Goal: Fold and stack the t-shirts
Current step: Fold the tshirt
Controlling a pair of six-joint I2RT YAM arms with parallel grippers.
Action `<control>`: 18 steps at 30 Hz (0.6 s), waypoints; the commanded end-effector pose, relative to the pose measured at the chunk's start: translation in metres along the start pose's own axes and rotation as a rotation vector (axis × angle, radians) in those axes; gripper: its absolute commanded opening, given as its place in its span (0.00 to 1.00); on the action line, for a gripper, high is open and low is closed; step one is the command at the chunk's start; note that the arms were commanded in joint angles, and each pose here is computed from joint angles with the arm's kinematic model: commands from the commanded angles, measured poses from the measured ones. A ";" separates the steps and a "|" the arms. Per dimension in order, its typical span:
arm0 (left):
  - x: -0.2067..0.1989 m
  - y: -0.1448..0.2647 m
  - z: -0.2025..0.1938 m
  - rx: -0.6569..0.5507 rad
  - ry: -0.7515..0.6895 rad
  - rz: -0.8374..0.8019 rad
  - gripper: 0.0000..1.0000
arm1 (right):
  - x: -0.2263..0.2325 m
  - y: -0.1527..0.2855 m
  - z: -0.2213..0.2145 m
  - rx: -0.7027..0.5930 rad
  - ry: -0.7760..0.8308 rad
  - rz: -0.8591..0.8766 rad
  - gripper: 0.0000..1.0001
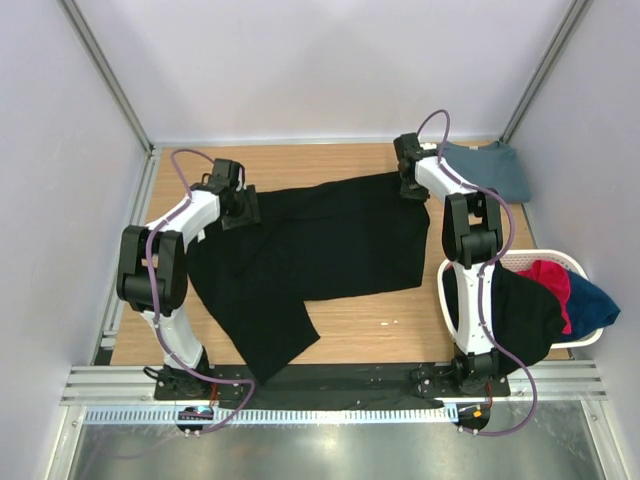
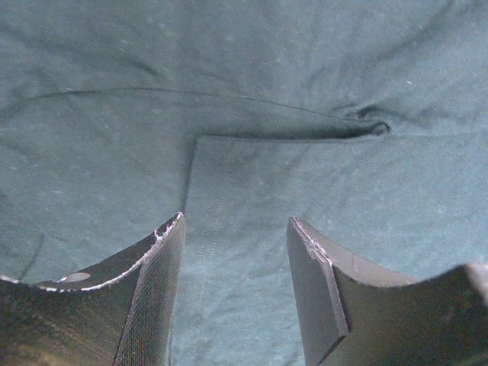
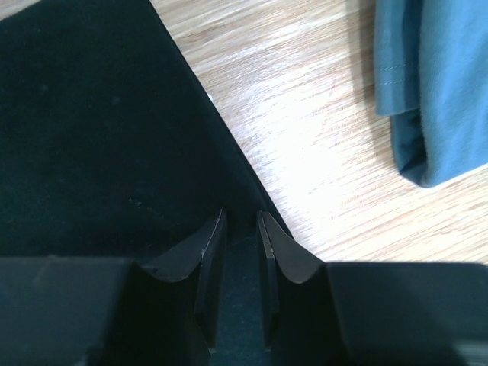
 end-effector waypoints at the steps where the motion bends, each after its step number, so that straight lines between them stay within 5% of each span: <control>1: -0.002 0.003 0.015 -0.086 0.011 -0.002 0.58 | -0.010 -0.008 0.000 -0.004 0.047 -0.061 0.29; 7: -0.004 0.012 0.017 -0.125 0.027 -0.023 0.60 | -0.012 0.011 0.021 -0.078 -0.001 -0.036 0.41; 14: -0.008 0.025 0.028 -0.167 0.038 -0.027 0.61 | -0.015 0.049 0.054 -0.224 -0.116 0.033 0.72; 18: -0.009 0.035 0.024 -0.179 0.033 -0.062 0.62 | -0.017 0.076 0.069 -0.294 -0.156 0.056 0.79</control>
Point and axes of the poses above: each gripper's point midway between its finger pads, its own y axis back along the fingers, its own x axis along the line the jaws close on, z = x × y, the point moved 5 cm from there along y, back along the fingers, and after that the axes turned 8 degrees about y, right-handed, at the moved point
